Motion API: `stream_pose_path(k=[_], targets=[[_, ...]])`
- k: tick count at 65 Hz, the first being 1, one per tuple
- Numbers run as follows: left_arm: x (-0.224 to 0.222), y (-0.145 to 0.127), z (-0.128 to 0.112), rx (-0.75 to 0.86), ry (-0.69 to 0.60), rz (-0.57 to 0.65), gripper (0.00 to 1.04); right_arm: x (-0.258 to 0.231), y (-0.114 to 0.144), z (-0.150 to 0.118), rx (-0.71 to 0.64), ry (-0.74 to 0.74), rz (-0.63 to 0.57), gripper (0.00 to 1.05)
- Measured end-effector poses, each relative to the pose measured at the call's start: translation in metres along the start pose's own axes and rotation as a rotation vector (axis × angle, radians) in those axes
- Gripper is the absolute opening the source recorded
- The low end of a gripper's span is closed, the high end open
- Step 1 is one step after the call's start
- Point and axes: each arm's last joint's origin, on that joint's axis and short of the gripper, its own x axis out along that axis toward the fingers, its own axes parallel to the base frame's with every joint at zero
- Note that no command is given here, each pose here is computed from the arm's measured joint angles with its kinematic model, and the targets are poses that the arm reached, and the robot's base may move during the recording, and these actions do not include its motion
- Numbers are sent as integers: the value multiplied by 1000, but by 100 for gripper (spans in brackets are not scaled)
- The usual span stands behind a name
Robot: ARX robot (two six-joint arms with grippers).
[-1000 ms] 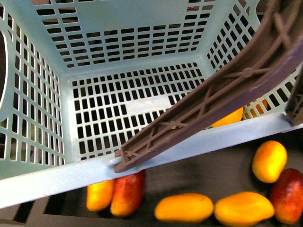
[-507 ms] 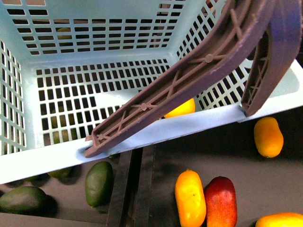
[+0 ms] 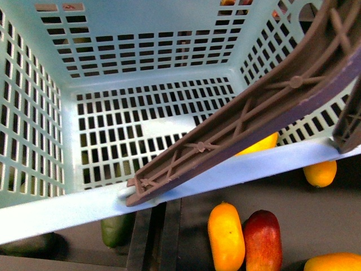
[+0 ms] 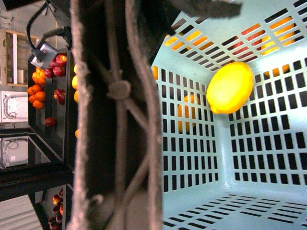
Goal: Pick lemon and mango into basket
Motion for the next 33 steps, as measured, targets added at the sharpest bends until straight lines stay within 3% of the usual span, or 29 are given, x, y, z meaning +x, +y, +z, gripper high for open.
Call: stream_pose_path(k=[18,33], targets=[[0,1,1,2,-10,7,4,76,-25,-28,7,173,-72,96],[0,0,1,1,2,-1,4,116,-24,-55,-18,300,-60,96]])
